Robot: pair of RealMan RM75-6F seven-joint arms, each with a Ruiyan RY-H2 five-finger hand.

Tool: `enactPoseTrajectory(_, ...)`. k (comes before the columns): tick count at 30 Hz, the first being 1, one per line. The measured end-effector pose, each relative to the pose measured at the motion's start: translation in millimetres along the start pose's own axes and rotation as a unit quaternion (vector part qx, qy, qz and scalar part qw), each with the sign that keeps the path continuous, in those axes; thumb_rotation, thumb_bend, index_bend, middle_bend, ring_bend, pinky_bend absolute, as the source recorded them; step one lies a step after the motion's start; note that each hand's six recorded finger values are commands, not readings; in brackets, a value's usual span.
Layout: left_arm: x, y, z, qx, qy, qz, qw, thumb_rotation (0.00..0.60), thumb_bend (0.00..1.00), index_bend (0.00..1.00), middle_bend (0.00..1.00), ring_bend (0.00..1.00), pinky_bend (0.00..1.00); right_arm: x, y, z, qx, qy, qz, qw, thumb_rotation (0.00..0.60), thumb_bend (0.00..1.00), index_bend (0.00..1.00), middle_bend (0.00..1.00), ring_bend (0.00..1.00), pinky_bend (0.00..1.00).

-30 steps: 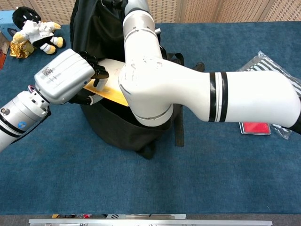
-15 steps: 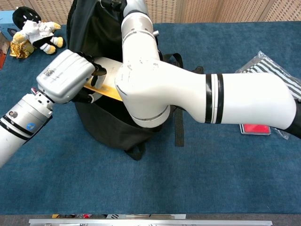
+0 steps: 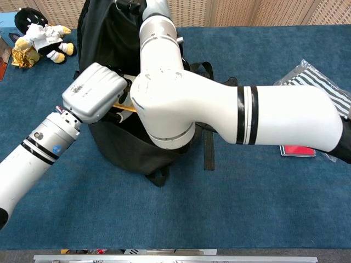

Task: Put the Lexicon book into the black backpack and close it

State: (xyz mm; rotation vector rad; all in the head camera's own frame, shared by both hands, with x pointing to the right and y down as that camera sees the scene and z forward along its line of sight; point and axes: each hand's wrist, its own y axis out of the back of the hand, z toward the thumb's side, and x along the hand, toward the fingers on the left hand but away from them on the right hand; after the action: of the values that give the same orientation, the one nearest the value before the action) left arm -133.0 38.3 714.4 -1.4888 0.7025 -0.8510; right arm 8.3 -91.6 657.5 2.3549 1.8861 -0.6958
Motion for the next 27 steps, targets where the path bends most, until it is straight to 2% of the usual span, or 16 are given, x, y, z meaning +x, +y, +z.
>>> enactPoseTrajectory(17,18,-10,7,0.041,0.004,-0.005,0.9991,0.6,0.36,0.63,0.63,0.48,0.48,1,-1,-1,-0.002,-0.002,0.004,1.0,0.6,0.87,0.93,0.8,0.79,1.0)
enactPoseTrajectory(27,25,-19,14,0.075,-0.003,-0.024,0.9969,0.6,0.36,0.63,0.63,0.48,0.48,2,-1,1,-0.007,-0.002,0.004,1.0,0.6,0.87,0.93,0.8,0.79,1.0)
